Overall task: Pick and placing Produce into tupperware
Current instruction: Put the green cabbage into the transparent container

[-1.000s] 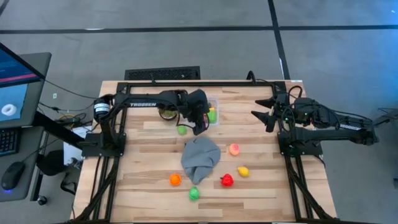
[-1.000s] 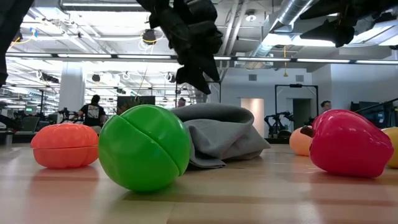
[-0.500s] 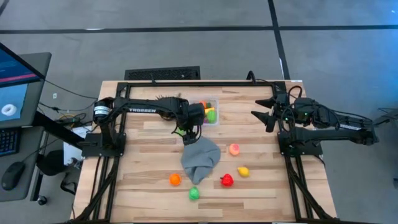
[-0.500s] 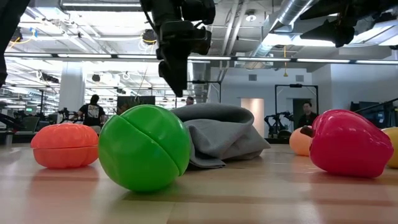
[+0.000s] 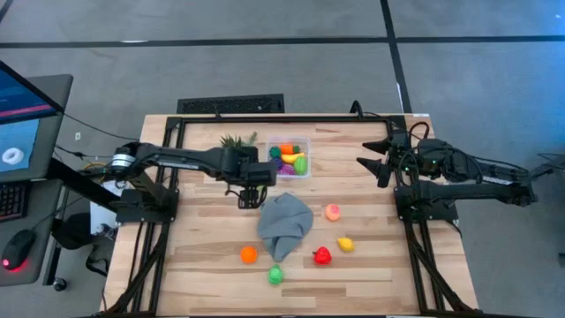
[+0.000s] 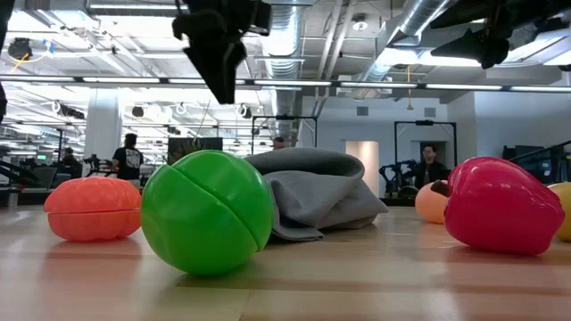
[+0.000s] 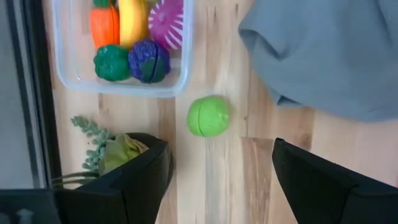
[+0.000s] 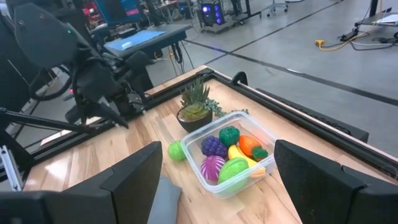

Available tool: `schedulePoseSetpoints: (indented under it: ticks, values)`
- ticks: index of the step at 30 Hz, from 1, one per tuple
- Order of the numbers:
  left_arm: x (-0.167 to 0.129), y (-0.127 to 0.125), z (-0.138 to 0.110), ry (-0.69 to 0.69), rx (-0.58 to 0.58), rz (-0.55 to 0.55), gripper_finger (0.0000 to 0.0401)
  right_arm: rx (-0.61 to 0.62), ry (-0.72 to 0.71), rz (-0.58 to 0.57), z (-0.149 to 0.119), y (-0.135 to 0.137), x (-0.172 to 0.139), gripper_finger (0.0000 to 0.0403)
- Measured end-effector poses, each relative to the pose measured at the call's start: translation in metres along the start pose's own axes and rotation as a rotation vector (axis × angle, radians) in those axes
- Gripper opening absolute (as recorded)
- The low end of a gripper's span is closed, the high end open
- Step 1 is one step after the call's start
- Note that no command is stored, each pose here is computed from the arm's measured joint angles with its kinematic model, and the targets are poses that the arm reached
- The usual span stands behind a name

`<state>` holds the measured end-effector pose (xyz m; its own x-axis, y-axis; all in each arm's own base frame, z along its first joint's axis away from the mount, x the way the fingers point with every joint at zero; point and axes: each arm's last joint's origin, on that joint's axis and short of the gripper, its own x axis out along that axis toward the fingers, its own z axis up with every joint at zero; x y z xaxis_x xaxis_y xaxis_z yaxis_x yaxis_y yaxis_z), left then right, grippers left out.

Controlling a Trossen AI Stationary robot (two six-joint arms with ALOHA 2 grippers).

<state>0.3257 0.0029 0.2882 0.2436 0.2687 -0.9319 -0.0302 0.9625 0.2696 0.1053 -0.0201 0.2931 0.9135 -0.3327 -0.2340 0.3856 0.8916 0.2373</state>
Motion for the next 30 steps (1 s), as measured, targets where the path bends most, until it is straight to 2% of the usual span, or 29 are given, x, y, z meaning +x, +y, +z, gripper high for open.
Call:
schedulePoseSetpoints:
  ticks: [3,7,11,15,24,30]
  values:
    - [0.004,-0.002,-0.015,-0.008,-0.014,0.009,0.0274,-0.001,0.003,0.000,0.000,0.000,0.000,0.0333]
    - [0.017,-0.004,-0.035,-0.028,-0.087,0.061,0.0274,-0.004,0.016,-0.004,-0.002,0.000,0.000,0.0333]
    - [0.032,-0.011,-0.044,-0.063,-0.120,0.081,0.0274,-0.009,0.015,-0.004,-0.001,0.000,0.000,0.0333]
    - [0.043,-0.018,-0.046,-0.104,-0.101,0.097,0.0274,-0.011,0.015,-0.004,-0.001,0.000,0.000,0.0333]
    - [0.066,-0.025,-0.051,-0.176,0.034,0.088,0.0274,0.003,0.014,-0.004,-0.001,0.000,0.000,0.0333]
    - [0.074,-0.018,-0.052,-0.200,0.002,0.058,0.0274,0.006,0.014,-0.004,-0.001,0.000,0.000,0.0333]
